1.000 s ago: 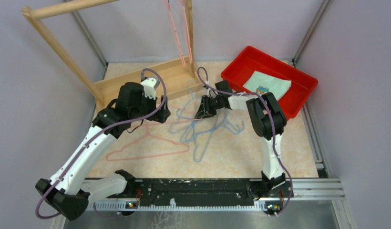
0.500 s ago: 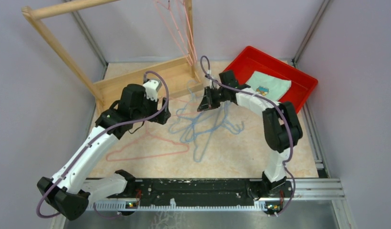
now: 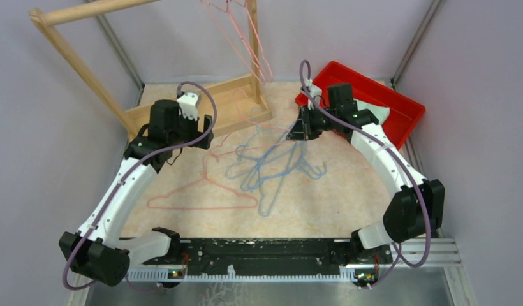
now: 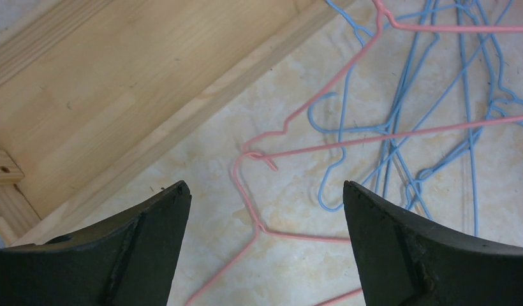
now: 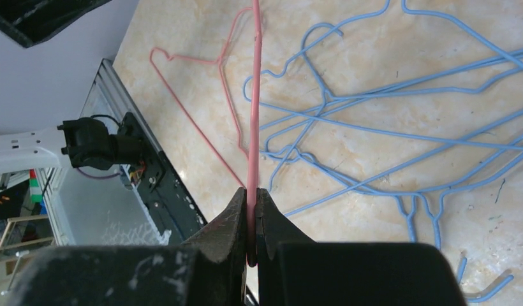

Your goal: Organize the hangers

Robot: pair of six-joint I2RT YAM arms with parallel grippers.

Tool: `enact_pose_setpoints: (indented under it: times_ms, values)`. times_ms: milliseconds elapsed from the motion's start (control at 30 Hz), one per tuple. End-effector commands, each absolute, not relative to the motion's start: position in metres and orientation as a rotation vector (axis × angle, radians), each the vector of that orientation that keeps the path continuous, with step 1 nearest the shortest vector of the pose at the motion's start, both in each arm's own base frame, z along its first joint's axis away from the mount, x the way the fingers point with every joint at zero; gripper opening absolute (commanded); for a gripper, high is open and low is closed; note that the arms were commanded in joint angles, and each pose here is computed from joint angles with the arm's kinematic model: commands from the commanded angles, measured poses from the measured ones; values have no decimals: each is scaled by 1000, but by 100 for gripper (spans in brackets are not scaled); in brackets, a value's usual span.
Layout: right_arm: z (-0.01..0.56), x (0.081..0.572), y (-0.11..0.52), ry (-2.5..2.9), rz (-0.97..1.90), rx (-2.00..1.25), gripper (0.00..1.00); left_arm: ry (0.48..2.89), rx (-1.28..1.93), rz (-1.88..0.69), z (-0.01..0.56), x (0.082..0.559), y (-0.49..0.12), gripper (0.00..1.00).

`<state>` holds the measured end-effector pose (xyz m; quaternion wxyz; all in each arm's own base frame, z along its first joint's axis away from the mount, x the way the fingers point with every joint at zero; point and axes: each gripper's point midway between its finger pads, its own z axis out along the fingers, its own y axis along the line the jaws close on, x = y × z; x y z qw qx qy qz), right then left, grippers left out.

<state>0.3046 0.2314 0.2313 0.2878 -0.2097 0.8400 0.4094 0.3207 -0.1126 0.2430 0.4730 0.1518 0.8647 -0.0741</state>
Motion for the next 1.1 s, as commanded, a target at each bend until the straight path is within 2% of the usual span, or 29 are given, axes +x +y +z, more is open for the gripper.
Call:
enact_pose_setpoints:
  times_ms: [0, 333, 567, 767, 933, 1067]
  values:
    - [280, 291, 229, 2096, 1120, -645, 0, 1979, 446, -226, 270, 342, -120, 94]
    - [340, 288, 215, 1947, 1200, -586, 0, 1901, 598, -574, 260, 332, -158, 97]
    - [372, 280, 217, 1859, 1273, -622, 0, 1909, 614, -642, 250, 325, -155, 97]
    - [382, 276, 219, 1825, 1307, -649, 0, 1889, 638, -807, 250, 314, -166, 96]
    - [390, 278, 211, 1824, 1194, -656, 0, 1920, 617, -797, 241, 312, -161, 96]
    - [399, 265, 215, 1759, 1268, -697, 0, 1930, 608, -761, 238, 316, -157, 96]
